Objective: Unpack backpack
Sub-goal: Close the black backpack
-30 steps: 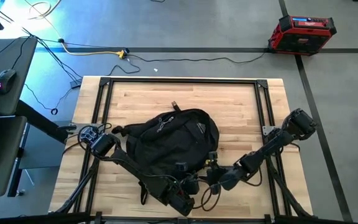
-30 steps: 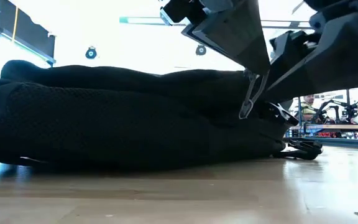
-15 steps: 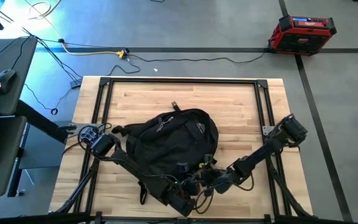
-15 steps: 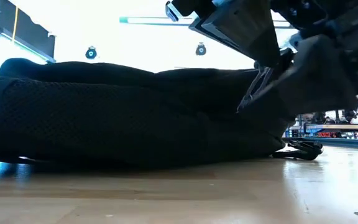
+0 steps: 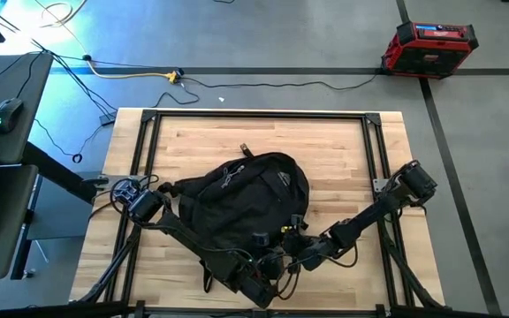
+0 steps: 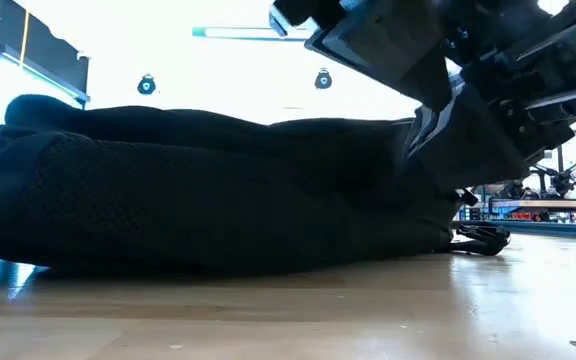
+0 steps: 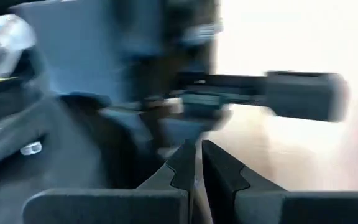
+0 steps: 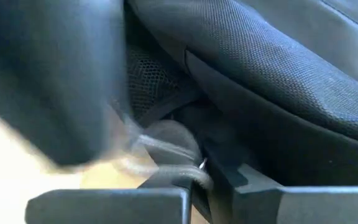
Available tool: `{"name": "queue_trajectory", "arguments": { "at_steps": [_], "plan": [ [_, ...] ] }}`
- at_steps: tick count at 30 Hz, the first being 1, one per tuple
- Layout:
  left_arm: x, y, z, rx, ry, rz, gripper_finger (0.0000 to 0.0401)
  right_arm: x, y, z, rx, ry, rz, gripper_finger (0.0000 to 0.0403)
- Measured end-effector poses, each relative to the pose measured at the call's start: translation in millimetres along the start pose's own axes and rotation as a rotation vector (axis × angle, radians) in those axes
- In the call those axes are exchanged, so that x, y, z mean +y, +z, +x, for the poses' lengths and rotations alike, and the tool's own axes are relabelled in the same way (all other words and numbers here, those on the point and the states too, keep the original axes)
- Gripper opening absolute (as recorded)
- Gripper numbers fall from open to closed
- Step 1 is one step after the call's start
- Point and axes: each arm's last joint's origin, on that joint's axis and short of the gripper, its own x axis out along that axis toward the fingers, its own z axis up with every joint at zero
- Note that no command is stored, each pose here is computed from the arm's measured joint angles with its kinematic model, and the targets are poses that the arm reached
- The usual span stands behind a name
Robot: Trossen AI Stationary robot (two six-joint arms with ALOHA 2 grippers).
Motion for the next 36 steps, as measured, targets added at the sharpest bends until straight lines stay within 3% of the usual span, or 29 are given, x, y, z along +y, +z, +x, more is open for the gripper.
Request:
{"name": "queue_trajectory", "arguments": {
  "at_steps": [5, 15, 24, 32, 36],
  "plan": [
    [-3.8, -1.6, -2.2, 0.028, -0.084, 0.011, 0.0053, -6.5, 7.6, -15.1, 0.019, -0.019, -0.002, 0.0001],
    [5.1, -3.3, 11.2, 0.045, -0.022, 0.074, 0.0115, 0.1, 9.8, -33.2, 0.011, -0.006, -0.016, 0.0],
    [8.5, -19.6, 32.4, 0.151, -0.025, 0.155, 0.012, 4.1, 12.9, -34.4, -0.014, 0.042, 0.005, 0.0],
    [9.0, -24.0, 33.2, 0.173, 0.013, 0.171, 0.0118, 7.8, 19.4, -35.6, -0.011, 0.088, -0.012, 0.0],
    [15.3, -28.9, 32.9, 0.231, 0.043, 0.111, 0.0079, 8.3, 19.5, -35.9, -0.001, 0.096, -0.004, 0.0]
  ]
}}
